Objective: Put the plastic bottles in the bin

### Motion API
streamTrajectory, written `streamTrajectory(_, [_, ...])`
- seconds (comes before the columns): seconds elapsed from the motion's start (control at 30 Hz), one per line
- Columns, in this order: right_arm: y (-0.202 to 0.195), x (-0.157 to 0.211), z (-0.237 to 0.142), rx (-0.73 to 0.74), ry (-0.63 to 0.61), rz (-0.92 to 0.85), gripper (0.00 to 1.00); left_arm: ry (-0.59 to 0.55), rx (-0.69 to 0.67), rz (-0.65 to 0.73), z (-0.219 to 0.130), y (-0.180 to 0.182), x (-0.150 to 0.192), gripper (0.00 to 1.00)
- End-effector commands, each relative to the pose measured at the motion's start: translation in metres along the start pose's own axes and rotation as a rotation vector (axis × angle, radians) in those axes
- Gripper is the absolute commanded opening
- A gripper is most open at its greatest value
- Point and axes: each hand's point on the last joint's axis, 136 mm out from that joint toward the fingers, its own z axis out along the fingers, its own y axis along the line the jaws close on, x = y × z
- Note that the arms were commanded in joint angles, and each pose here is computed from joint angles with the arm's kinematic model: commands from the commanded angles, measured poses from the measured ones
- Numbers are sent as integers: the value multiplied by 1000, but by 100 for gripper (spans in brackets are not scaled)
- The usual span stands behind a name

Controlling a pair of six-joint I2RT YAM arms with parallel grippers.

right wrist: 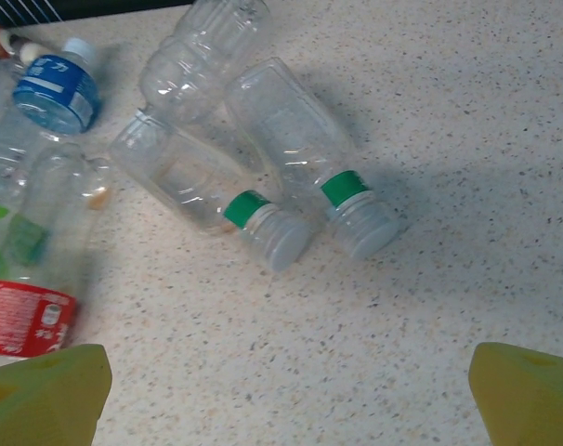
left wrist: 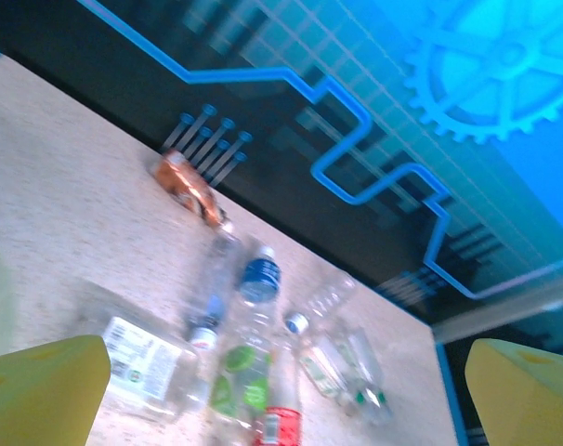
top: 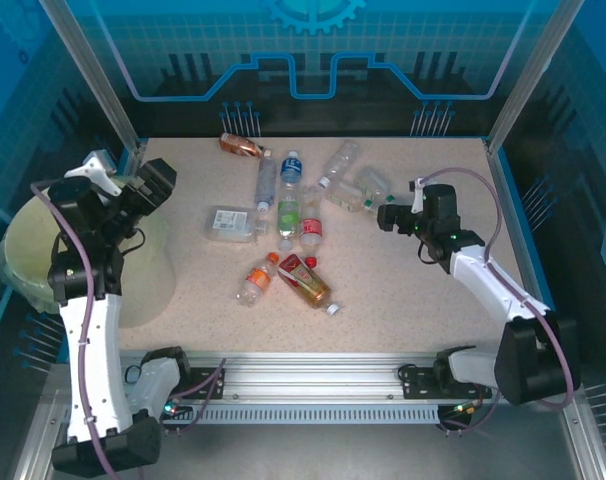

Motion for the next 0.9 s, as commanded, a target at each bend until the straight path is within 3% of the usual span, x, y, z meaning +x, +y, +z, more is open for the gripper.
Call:
streamTrajectory(0.0, [-7, -21, 8, -6, 7, -73, 100, 18, 136, -8, -1, -34, 6, 99])
streamTrajectory(0.17, [-21, -27, 34, -7, 82, -120, 100, 79, 181, 18, 11, -49, 25, 99])
streamTrajectory(0.33, [-27, -30, 63, -43, 157, -122, 100, 111, 139, 56, 18, -45, 33, 99])
streamTrajectory(0.57, [-15, -25, 105, -148, 373, -122, 100, 117, 104, 62, 19, -36, 38, 99])
streamTrajectory(0.87, [-18, -11, 158, -66, 519, -167, 100, 122, 51, 75, 22, -24, 42, 99])
